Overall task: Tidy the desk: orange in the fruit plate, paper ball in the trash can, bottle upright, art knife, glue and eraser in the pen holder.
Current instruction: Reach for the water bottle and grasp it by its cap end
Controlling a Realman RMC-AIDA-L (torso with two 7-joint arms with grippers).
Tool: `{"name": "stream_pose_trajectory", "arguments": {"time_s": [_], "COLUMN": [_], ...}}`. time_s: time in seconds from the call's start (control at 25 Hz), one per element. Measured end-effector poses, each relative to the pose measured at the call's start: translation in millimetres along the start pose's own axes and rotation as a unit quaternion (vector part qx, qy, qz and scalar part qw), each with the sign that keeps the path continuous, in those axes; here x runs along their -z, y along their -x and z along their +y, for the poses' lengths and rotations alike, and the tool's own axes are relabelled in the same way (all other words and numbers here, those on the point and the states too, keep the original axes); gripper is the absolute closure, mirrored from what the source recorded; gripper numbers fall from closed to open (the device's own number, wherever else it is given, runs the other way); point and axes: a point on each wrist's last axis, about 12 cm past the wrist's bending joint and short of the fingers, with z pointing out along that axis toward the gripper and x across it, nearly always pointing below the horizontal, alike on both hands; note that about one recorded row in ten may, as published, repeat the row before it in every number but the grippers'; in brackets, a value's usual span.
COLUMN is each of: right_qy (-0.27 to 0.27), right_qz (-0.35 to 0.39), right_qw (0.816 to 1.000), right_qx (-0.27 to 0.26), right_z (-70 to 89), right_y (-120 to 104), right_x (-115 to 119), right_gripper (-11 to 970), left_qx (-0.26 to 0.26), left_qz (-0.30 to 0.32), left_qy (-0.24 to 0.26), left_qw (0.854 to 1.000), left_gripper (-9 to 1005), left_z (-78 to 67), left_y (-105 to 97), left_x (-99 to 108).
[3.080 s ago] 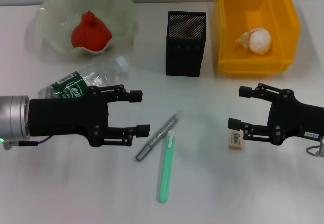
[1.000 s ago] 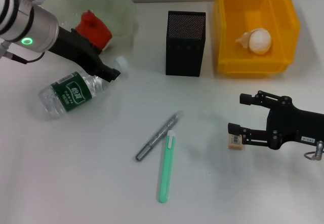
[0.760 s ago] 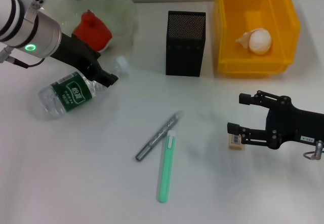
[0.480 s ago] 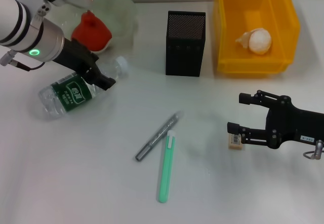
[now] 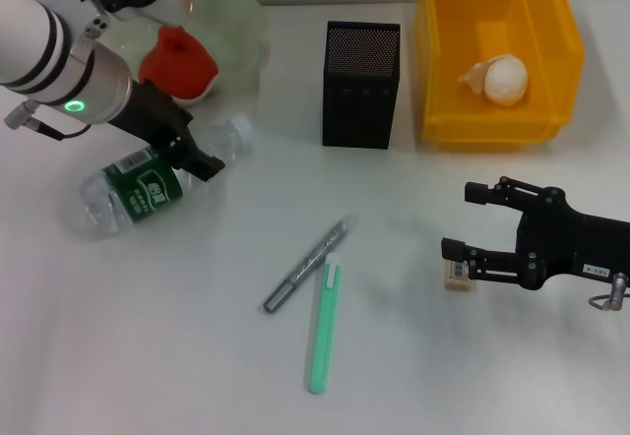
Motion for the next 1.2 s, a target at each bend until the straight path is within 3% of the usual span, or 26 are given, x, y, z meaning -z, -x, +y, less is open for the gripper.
{"name": "stream_pose_trajectory", "arguments": {"time_s": [0.68, 1.2], "right_qy": [-0.001, 0.001], "right_qz": [-0.003, -0.002], "right_qw": [1.000, 1.000], "right_qx": [-0.004, -0.004], "right_z": [2.7, 2.9], "right_y": [-1.7, -1.7], "right_x": [-1.5, -1.8], "right_gripper": [132, 132], "left_qx": [-0.038, -0.048], "left_qz": [-0.008, -0.004], "left_qy": [-0.009, -0.010], "left_qw": [0.999, 0.999], "left_gripper": [248, 251], "left_z": [-16.1, -20.7], "left_y": [20.9, 21.2], "left_x": [-24.4, -38.1]}}
